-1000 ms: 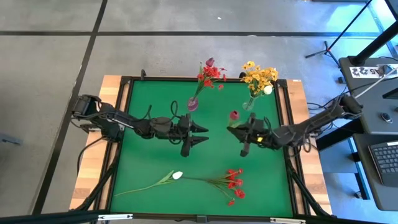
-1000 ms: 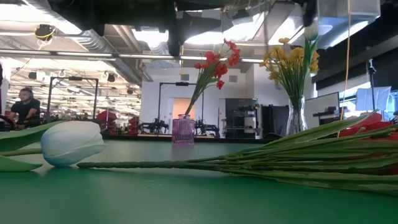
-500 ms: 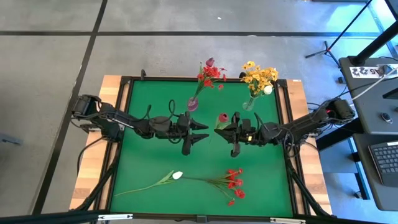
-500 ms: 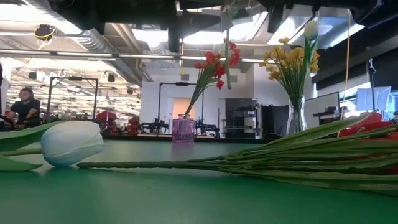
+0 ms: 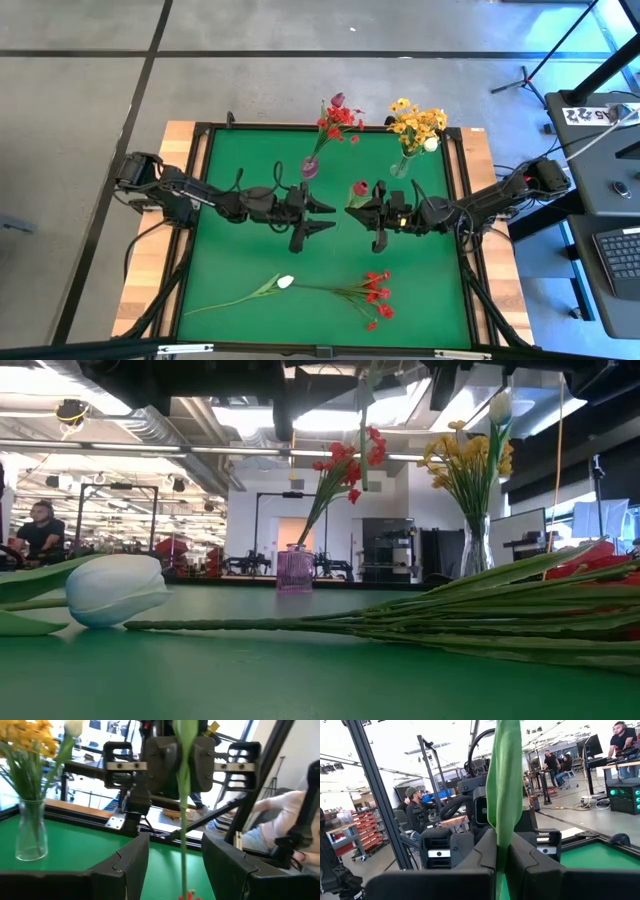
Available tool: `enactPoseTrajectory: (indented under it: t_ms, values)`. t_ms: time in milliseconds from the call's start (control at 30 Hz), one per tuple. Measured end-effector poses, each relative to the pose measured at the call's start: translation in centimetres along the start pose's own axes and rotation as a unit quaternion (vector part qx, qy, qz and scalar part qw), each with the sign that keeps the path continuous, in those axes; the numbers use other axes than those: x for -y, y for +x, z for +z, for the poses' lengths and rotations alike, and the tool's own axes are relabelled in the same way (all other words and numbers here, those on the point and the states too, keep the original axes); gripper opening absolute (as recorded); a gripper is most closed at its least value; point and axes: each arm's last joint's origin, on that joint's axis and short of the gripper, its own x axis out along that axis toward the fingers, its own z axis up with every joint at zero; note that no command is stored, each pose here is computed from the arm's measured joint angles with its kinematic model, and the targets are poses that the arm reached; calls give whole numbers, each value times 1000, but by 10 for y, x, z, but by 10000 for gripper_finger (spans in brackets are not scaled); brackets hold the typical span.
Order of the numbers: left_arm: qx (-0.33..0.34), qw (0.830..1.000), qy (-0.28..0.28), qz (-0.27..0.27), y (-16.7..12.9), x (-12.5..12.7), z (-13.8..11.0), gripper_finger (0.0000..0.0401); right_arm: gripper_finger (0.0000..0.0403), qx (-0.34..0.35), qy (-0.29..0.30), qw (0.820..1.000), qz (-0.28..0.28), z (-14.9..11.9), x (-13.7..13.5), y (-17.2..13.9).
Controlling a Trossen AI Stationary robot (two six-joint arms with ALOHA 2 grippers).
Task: Sort flowers into vase by color
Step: Put the pink flower into the pink vase
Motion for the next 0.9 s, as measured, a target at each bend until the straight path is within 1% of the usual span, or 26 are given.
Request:
enactPoseTrajectory:
  t_ms: [133, 300, 400, 500, 700, 900]
  values:
    - [-4, 1000, 0, 0, 0, 0, -1, 190, 14, 0, -1, 1000, 0, 0, 0, 0]
    - [-4, 1000, -1, 0, 0, 0, -1, 216, 14, 0, -1, 1000, 0, 0, 0, 0]
    - [-2, 1000, -1, 4, 0, 0, -1, 228, 14, 13, 3, 1000, -3, 1, 0, 0]
    - [3, 1000, -1, 10, 0, -1, 0, 231, 14, 20, -3, 1000, -6, 1, -2, 5]
    - [11, 1000, -6, 18, 0, -1, 2, 228, 14, -13, -21, 1000, -6, -6, -8, 23]
    - [1, 1000, -5, 23, 0, -1, 0, 228, 14, -16, -31, 999, -6, -8, -9, 27]
